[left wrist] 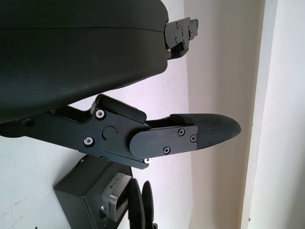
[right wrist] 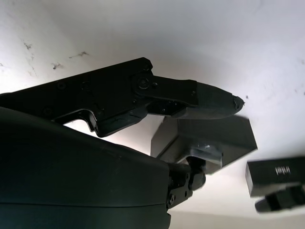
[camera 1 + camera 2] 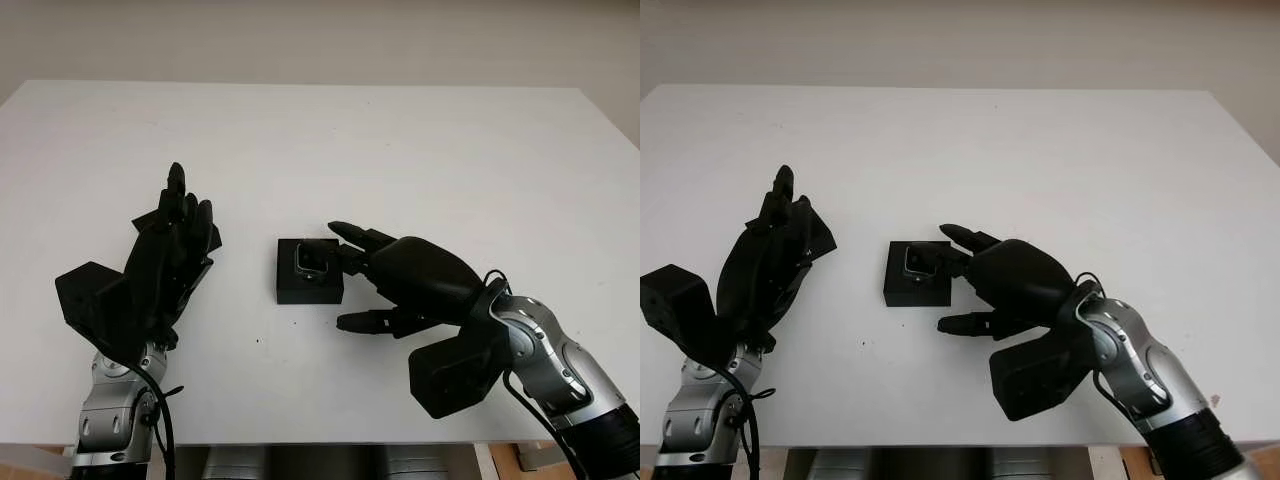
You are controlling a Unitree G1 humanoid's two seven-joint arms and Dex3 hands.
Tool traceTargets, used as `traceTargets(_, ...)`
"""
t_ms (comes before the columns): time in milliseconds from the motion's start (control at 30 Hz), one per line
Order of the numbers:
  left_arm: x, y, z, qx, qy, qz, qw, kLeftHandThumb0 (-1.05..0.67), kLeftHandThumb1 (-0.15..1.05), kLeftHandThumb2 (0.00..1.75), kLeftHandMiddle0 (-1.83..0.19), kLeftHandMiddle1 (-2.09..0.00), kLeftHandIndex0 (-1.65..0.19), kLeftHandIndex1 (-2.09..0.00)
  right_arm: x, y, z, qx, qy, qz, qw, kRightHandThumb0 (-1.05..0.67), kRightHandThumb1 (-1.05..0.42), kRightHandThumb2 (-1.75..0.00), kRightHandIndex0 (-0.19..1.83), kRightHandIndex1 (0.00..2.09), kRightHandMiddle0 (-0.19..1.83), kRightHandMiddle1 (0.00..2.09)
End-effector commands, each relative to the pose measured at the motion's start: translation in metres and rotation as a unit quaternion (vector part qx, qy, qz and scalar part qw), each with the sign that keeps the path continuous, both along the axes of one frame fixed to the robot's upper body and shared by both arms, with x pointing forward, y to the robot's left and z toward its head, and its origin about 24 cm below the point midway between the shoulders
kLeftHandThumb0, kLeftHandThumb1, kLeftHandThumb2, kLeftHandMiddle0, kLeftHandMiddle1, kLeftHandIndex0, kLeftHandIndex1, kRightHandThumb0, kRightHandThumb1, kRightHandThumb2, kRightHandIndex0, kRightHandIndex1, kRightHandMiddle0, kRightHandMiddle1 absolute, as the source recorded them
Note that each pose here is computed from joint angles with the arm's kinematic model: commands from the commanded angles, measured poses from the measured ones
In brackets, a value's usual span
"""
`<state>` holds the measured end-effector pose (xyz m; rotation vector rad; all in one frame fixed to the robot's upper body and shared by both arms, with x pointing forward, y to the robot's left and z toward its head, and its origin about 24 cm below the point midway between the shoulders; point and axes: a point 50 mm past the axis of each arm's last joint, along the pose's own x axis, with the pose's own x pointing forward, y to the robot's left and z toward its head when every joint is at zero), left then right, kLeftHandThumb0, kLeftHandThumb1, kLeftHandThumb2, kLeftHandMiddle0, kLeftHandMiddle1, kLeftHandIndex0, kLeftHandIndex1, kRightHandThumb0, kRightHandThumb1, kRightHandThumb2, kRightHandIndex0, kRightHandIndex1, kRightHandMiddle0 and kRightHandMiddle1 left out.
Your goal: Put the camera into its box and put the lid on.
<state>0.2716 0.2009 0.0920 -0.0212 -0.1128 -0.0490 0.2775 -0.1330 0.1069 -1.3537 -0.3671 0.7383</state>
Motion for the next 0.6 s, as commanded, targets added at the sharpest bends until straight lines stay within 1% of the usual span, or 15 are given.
traceTargets(0, -0.002, 0.0, 0.003, 0.006, -0.005, 0.001, 1.0, -0.79, 1.05, 0.54, 0.19, 0.0, 0.19, 0.0, 0.004, 0.005, 0.004, -0.004, -0.008, 0.003, 1.0, -0.84, -1.05, -0.56, -0.18, 0.0, 0.1, 0.08)
traceTargets(233, -0.003, -0.002, 0.002, 0.003, -0.008, 0.006, 1.0, -0.78, 1.05, 0.53, 0.19, 0.0, 0.19, 0.0, 0.011, 0.006, 0.008, -0.005, -0.029, 0.008, 1.0, -0.9, -1.05, -0.61, -0.19, 0.0, 0.22, 0.12)
traceTargets(433, -0.005, -0.005, 0.001, -0.002, -0.009, 0.009, 1.0, -0.76, 1.05, 0.54, 0.19, 0.0, 0.19, 0.0, 0.013, 0.005, 0.014, -0.021, -0.045, 0.027, 0.998, -0.91, -1.05, -0.61, -0.19, 0.02, 0.29, 0.13)
traceTargets(567, -0.004, -0.005, 0.0, -0.002, -0.008, 0.009, 1.0, -0.78, 1.05, 0.53, 0.19, 0.0, 0.19, 0.0, 0.015, 0.005, 0.018, -0.028, -0.052, 0.035, 0.998, -0.91, -1.05, -0.6, -0.18, 0.04, 0.32, 0.14)
